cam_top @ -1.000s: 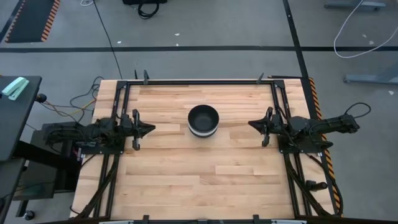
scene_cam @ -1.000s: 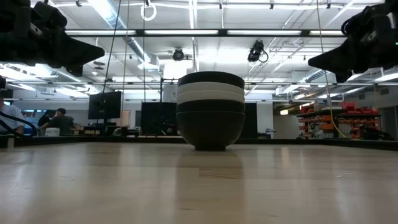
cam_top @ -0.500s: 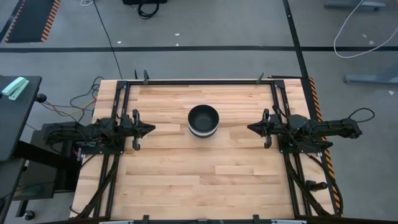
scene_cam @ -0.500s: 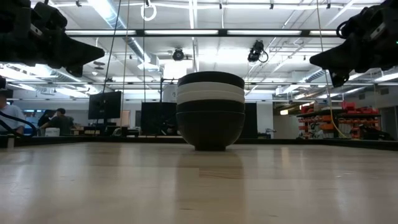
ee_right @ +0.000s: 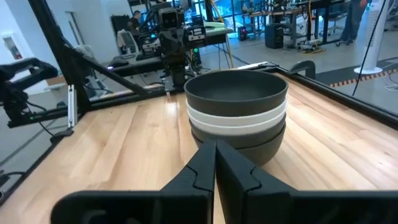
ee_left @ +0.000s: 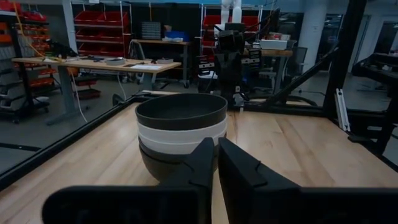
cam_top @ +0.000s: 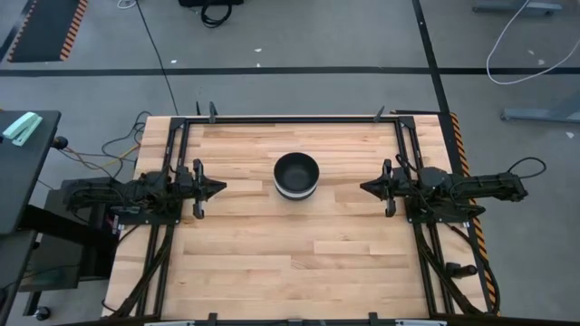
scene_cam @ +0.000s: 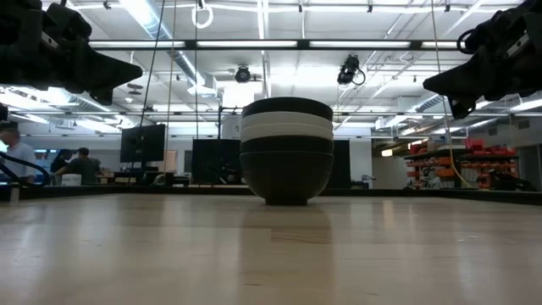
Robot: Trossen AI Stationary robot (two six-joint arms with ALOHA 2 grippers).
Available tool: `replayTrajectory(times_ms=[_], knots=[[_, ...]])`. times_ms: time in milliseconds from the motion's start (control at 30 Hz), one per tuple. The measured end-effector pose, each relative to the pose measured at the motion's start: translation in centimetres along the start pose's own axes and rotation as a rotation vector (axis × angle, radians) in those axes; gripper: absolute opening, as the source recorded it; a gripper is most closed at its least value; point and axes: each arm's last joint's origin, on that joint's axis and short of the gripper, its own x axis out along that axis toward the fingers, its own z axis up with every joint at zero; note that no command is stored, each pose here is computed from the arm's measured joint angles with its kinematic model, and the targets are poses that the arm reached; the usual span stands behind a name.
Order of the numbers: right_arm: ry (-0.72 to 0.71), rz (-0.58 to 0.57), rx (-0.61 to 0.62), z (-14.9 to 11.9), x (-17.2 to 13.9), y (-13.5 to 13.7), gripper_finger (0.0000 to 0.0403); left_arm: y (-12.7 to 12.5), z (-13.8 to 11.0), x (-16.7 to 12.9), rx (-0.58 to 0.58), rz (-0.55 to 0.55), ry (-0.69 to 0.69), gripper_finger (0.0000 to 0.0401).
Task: Nest bowls inside each other
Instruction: Return to Home Position
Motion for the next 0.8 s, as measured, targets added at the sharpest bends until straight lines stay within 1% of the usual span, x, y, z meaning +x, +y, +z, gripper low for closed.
replayTrajectory(times_ms=[200,600,800], knots=[[-0.001,-0.002,0.003,0.00,0.01,-0.01,0.0018,0.00,0.00,0.00,0.000,0.000,0.000,0.0025],[-0.001,-0.002,0.004,0.00,0.01,-0.01,0.0018,0.00,0.00,0.00,0.000,0.000,0.000,0.0039],[-0.002,-0.002,0.004,0.01,0.01,0.00,0.0018,0.00,0.00,0.00,0.000,0.000,0.000,0.0033]])
